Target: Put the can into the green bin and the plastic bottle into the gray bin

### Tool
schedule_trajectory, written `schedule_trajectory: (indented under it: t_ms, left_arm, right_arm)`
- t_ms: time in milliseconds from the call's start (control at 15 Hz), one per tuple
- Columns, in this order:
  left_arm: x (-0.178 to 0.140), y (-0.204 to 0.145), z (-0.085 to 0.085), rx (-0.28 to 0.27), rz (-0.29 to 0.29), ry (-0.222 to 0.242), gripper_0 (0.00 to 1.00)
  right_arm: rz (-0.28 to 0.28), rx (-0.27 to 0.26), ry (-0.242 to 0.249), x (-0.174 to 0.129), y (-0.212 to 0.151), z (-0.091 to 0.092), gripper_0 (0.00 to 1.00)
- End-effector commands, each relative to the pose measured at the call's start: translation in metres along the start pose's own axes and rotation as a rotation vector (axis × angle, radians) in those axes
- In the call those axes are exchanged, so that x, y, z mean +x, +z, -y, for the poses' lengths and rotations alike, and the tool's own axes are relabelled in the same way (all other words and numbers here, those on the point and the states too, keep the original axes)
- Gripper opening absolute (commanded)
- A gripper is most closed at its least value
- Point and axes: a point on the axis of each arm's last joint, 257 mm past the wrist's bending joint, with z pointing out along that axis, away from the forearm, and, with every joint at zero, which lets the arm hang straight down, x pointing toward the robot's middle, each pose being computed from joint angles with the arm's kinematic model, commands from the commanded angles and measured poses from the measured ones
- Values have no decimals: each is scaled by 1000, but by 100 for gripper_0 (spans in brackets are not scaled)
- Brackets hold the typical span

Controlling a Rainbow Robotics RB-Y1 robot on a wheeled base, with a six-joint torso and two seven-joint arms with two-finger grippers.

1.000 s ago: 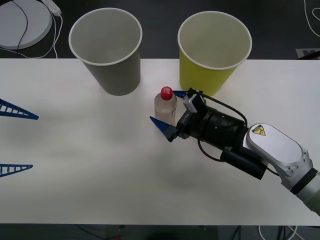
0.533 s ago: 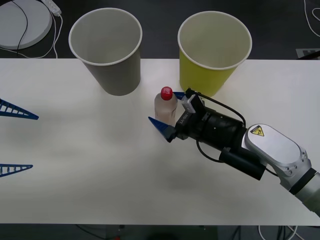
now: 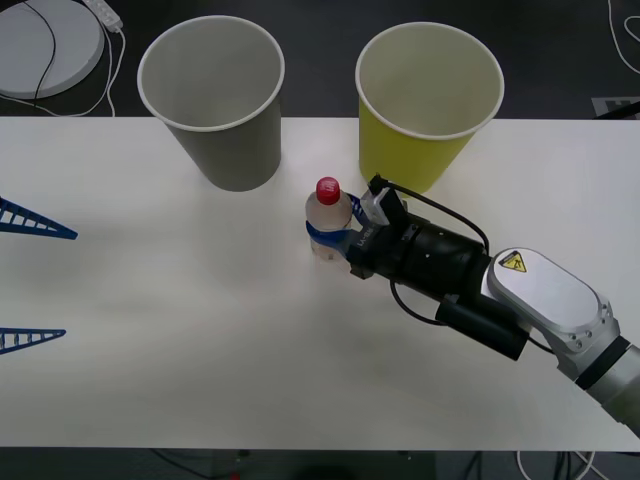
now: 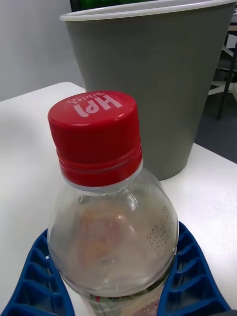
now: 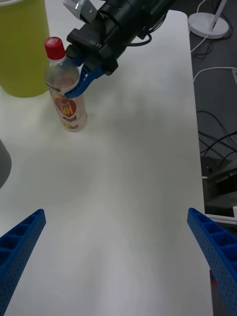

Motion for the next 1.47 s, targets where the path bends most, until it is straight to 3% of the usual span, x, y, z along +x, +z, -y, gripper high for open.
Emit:
schedule_trajectory:
  t_ms: [67, 667, 1200, 1467]
  left_arm:
    - [0, 0, 0, 0, 0, 0, 100]
    - [0, 0, 0, 0, 0, 0, 100]
    - [0, 0, 0, 0, 0, 0, 100]
    - [0, 0, 0, 0, 0, 0, 100]
  right_arm:
    - [-4, 6, -6, 1, -3, 5, 0]
    - [4, -2, 32, -6, -22, 13, 0]
    - [-12, -13, 44, -11, -74, 24, 0]
    - [-7, -24, 100, -21, -94, 31, 0]
